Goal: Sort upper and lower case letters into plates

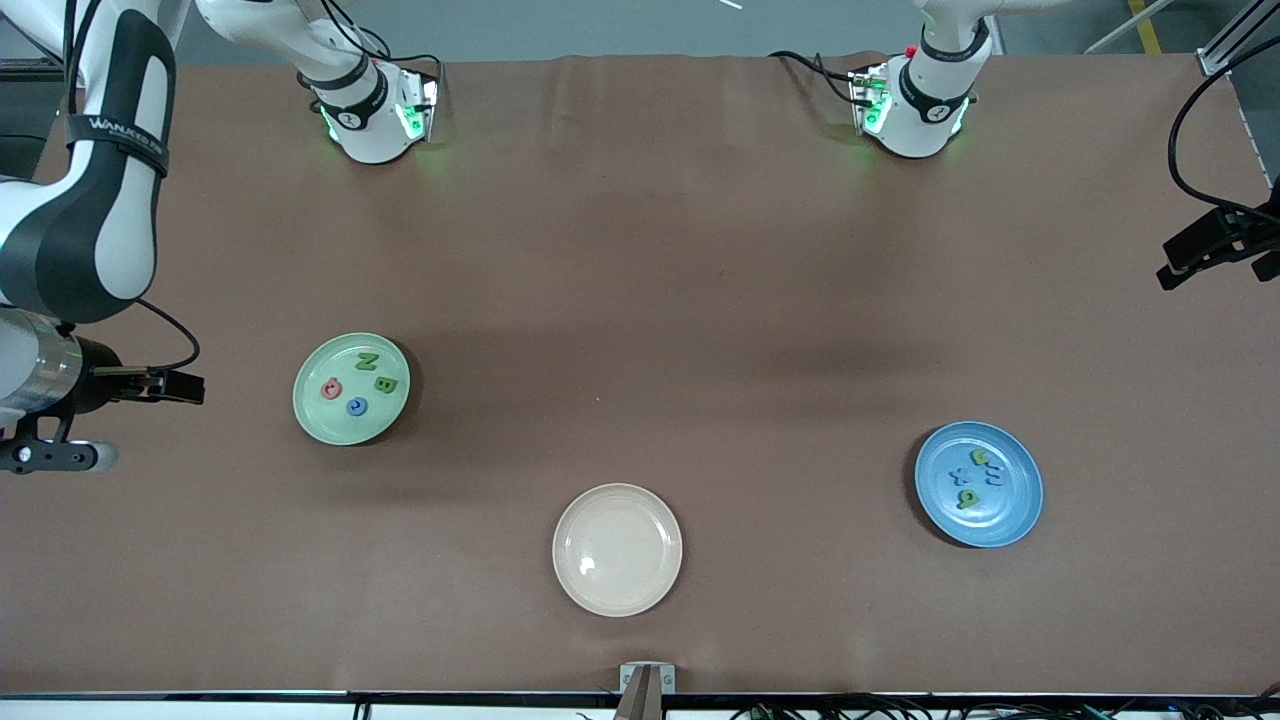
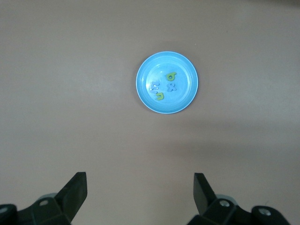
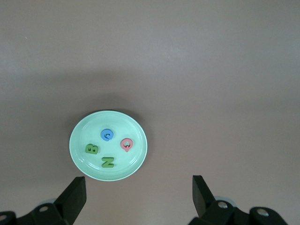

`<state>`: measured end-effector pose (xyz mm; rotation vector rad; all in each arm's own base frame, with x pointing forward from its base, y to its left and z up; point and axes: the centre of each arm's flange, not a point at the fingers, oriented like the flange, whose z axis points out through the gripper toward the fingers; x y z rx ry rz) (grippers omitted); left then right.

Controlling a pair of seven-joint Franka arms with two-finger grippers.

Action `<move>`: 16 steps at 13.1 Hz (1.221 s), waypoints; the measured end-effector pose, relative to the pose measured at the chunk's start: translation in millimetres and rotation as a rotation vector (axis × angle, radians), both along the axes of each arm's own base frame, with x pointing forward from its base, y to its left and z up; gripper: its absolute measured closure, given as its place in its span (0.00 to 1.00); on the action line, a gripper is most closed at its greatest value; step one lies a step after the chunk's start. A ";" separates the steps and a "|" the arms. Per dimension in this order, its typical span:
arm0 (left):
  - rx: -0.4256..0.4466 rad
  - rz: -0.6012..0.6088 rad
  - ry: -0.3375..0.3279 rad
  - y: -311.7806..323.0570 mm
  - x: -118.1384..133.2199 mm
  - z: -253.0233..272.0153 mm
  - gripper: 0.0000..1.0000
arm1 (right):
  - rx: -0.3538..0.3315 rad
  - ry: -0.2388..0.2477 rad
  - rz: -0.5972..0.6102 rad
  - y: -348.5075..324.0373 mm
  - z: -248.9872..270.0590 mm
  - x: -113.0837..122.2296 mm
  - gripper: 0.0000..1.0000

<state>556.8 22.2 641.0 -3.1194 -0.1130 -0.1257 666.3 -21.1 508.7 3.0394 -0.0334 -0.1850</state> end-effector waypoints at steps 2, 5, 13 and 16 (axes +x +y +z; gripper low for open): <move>-0.001 -0.004 0.005 -2.6 -0.9 1.3 0.00 | -0.002 -0.005 -0.010 2.7 5.6 0.2 0.00; -0.002 -0.015 0.008 -8.7 -1.1 1.7 0.00 | -0.002 -0.004 -0.077 3.6 14.9 -4.0 0.00; -0.003 -0.008 -0.003 -5.5 -6.3 25.1 0.00 | 0.101 -0.008 -0.065 -30.8 36.2 -20.0 0.00; -0.003 -0.005 0.003 -3.8 -4.9 22.4 0.00 | 0.116 -0.006 -0.053 -36.3 40.5 -24.6 0.00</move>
